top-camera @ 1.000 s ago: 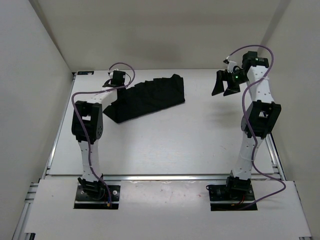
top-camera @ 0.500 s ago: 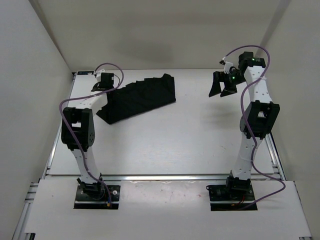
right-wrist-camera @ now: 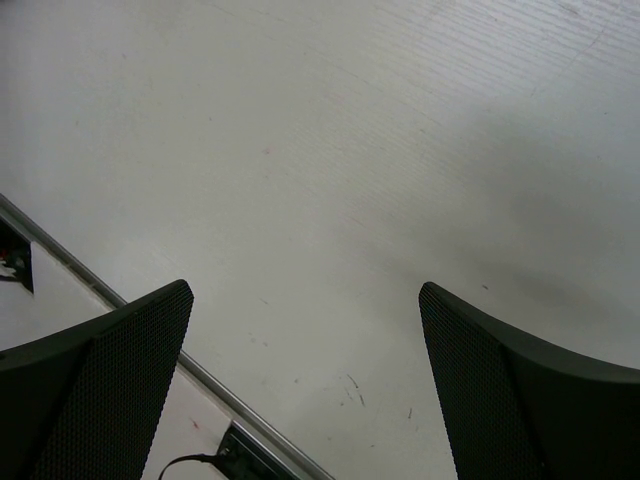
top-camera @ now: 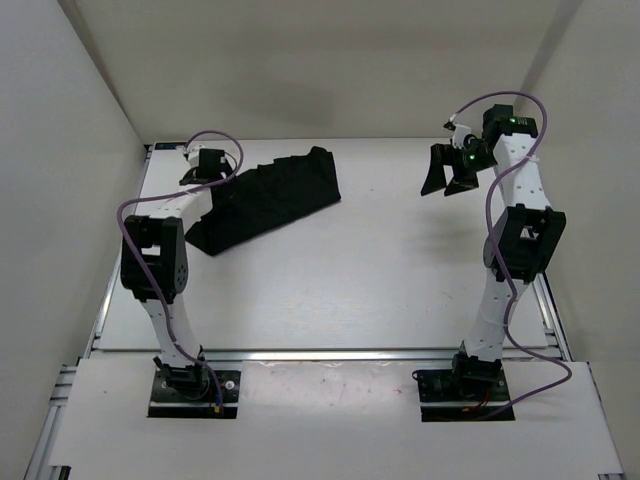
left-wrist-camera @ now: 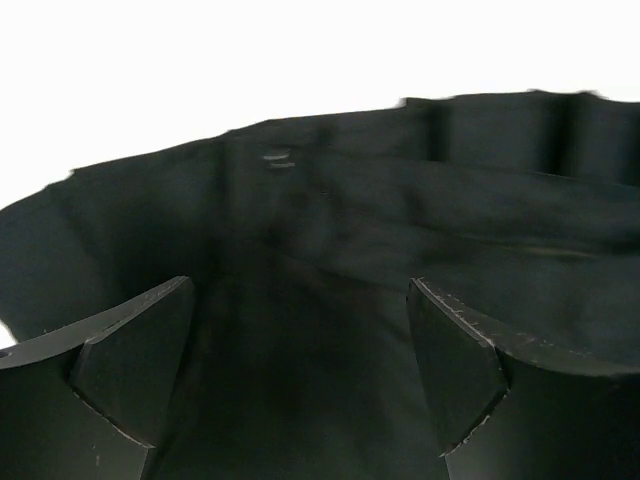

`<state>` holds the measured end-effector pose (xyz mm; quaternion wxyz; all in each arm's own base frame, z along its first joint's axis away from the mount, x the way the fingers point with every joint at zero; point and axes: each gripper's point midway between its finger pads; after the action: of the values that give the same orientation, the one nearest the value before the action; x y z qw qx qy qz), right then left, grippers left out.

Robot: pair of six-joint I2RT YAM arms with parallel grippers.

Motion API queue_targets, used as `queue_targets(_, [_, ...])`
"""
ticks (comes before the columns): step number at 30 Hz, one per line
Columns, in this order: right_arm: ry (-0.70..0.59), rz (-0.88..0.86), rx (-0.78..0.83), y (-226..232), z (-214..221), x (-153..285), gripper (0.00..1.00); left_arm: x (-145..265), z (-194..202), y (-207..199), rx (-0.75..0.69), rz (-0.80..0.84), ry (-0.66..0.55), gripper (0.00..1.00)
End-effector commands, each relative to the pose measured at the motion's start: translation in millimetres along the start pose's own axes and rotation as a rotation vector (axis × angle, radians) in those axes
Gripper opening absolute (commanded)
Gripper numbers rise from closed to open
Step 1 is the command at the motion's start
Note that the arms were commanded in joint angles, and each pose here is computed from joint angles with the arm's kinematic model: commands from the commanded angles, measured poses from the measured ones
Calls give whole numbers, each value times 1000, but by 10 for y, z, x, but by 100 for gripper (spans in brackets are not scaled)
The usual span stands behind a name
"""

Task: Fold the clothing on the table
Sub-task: Fold the skirt

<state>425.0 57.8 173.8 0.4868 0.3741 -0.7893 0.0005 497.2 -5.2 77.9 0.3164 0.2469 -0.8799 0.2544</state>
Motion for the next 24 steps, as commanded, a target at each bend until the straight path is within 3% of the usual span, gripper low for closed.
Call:
queue_targets(1, [-47,-1,31,120,-72,185,99,596,-462,-600,-41,207,-166,99])
queue_targets(4, [-46,5,34,144,-77,208,99,659,-241,-879,-132,320,-92,98])
queue_targets(6, [-48,4,30,121,-71,202,99,587,-71,-852,-127,330,-5,99])
queue_targets(8, [-49,4,30,122,-65,217,99,471,176,-706,-80,356,103,93])
queue_targets(10, [-47,8,24,109,-37,231,99,431,308,-645,28,403,186,77])
queue_targets(13, [-47,5,13,114,3,258,99,345,473,-472,158,418,254,30])
queue_targets(14, [-51,6,5,132,12,301,99,286,499,-375,190,406,258,24])
queue_targets(18, [-52,8,-19,86,92,332,99,126,625,-171,284,350,298,24])
queue_targets(24, [-60,23,-30,101,137,417,99,-28,853,418,495,174,366,14])
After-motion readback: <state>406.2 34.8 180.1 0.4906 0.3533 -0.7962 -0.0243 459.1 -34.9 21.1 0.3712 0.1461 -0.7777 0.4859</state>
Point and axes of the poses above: each gripper's point midway between its finger pads, its own x axis back along the fingers, its own y axis along the line the jaws close on, z = x × y, and after that the axes turned 13 degrees about x, right-handed
